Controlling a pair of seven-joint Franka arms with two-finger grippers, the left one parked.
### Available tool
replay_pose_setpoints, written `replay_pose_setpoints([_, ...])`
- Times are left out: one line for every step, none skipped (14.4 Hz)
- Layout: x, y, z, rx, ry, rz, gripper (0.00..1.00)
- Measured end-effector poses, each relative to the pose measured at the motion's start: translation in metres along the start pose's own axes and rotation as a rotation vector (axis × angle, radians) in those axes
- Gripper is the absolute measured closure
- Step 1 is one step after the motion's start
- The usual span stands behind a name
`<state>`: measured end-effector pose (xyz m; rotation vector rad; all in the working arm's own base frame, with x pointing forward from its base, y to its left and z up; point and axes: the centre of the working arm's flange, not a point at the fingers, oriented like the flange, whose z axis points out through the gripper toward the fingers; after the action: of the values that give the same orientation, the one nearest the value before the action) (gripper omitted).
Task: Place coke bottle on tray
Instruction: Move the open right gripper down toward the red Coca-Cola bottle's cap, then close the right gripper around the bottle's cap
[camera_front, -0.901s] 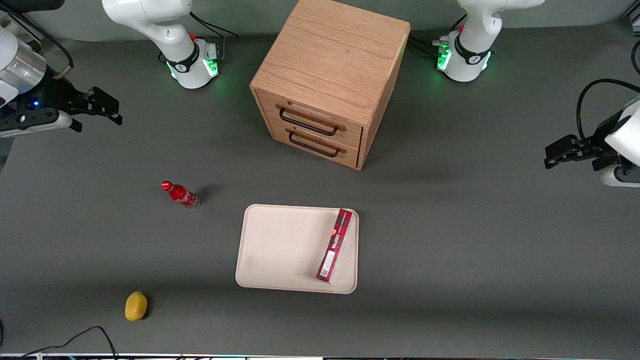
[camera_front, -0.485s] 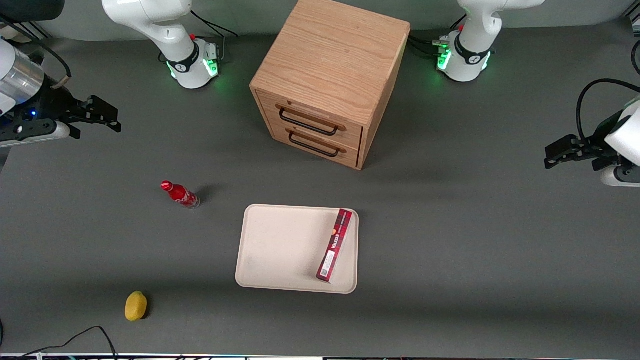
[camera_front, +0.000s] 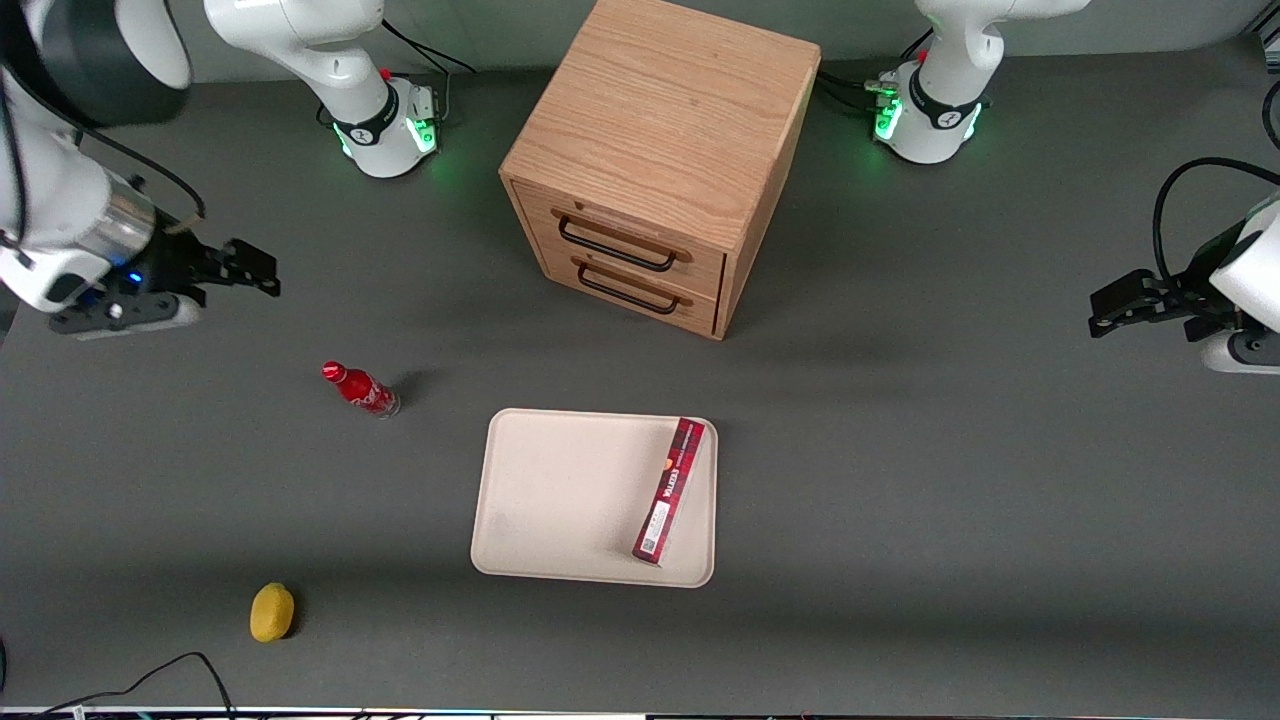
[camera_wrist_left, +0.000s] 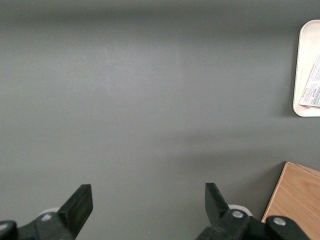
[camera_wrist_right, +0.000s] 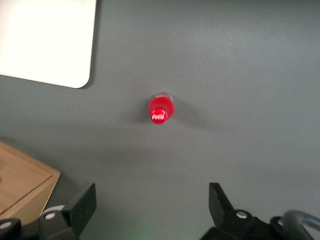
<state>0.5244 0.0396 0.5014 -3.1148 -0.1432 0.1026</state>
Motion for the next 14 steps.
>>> replay_pose_setpoints([0.001, 0.0, 0.024, -0.002, 0.014, 0.0, 0.0])
replay_pose_setpoints([0.001, 0.0, 0.046, -0.003, 0.031, 0.0, 0.0])
replay_pose_setpoints([0.0, 0.0, 0.067, -0.004, 0.047, 0.0, 0.0])
replay_pose_setpoints([-0.002, 0.0, 0.085, -0.006, 0.056, -0.002, 0.0])
replay_pose_setpoints([-0.004, -0.001, 0.1, -0.007, 0.058, -0.004, 0.0])
replay_pose_setpoints([-0.004, -0.002, 0.11, -0.008, 0.061, -0.006, 0.01])
replay_pose_setpoints([-0.002, -0.003, 0.117, -0.009, 0.065, -0.008, 0.01])
replay_pose_setpoints([0.001, -0.005, 0.124, -0.01, 0.073, -0.011, 0.01])
replay_pose_setpoints([0.003, -0.006, 0.131, -0.011, 0.079, -0.013, 0.01])
replay_pose_setpoints([0.005, -0.007, 0.139, -0.012, 0.084, -0.015, 0.01])
replay_pose_setpoints([0.007, -0.007, 0.146, -0.014, 0.087, -0.016, 0.02])
replay_pose_setpoints([0.008, -0.007, 0.152, -0.018, 0.09, -0.019, 0.02])
replay_pose_setpoints([0.008, -0.006, 0.156, -0.022, 0.095, -0.022, 0.02])
replay_pose_setpoints([0.007, -0.006, 0.16, -0.024, 0.101, -0.024, 0.04])
